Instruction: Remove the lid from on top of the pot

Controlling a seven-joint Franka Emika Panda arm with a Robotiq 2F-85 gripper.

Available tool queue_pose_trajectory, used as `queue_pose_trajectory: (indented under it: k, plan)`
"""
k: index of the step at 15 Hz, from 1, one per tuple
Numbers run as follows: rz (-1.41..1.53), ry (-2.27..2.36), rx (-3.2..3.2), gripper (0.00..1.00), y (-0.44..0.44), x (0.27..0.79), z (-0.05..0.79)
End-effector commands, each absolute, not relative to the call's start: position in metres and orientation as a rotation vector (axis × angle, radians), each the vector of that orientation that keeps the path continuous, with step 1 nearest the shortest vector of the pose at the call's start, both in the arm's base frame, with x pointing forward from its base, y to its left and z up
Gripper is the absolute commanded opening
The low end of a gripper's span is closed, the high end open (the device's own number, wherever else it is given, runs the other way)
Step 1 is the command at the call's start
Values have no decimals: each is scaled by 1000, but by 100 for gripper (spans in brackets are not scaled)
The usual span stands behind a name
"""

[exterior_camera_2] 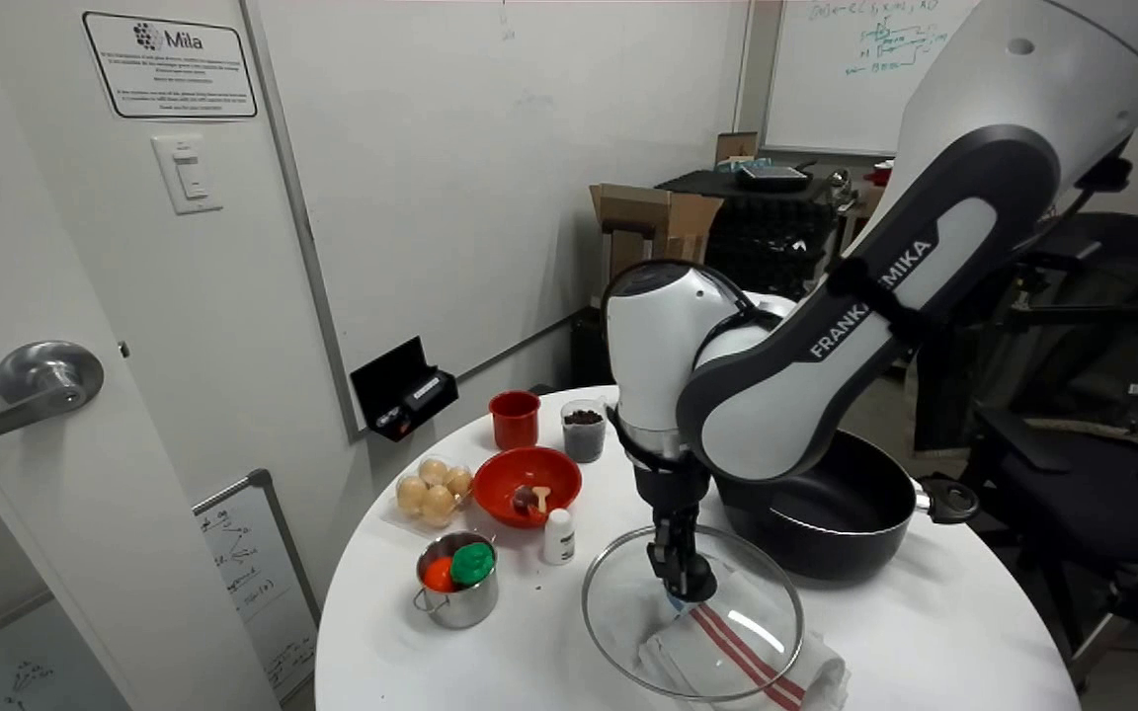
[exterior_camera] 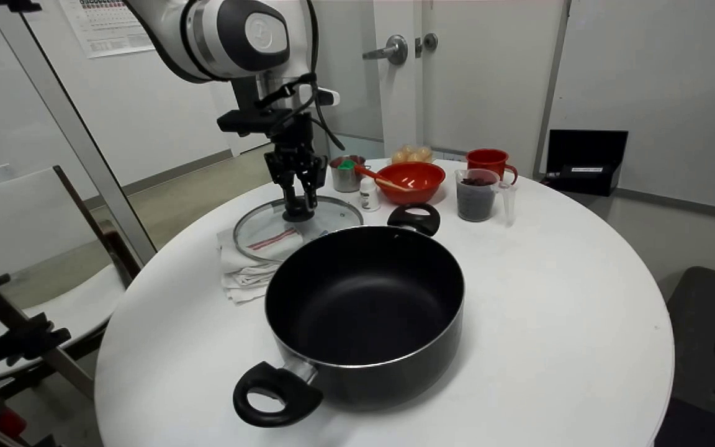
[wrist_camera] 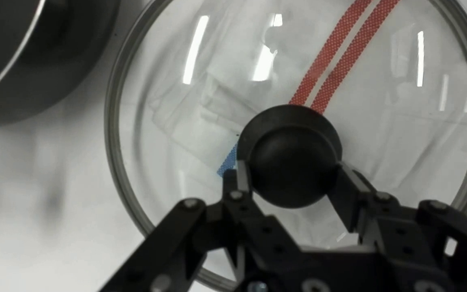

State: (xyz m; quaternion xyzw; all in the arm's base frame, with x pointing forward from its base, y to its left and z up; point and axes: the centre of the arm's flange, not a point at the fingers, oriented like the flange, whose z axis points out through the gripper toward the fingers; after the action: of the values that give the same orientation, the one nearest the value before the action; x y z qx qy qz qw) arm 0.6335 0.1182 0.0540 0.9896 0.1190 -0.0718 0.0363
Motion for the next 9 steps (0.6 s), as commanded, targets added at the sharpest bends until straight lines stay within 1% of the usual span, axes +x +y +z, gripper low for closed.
queue_pose_trajectory:
  k: [1,9]
  plan:
    - [-199,363,3025,25,118,656,43]
    - [-304,353,3006,25,116,665,28]
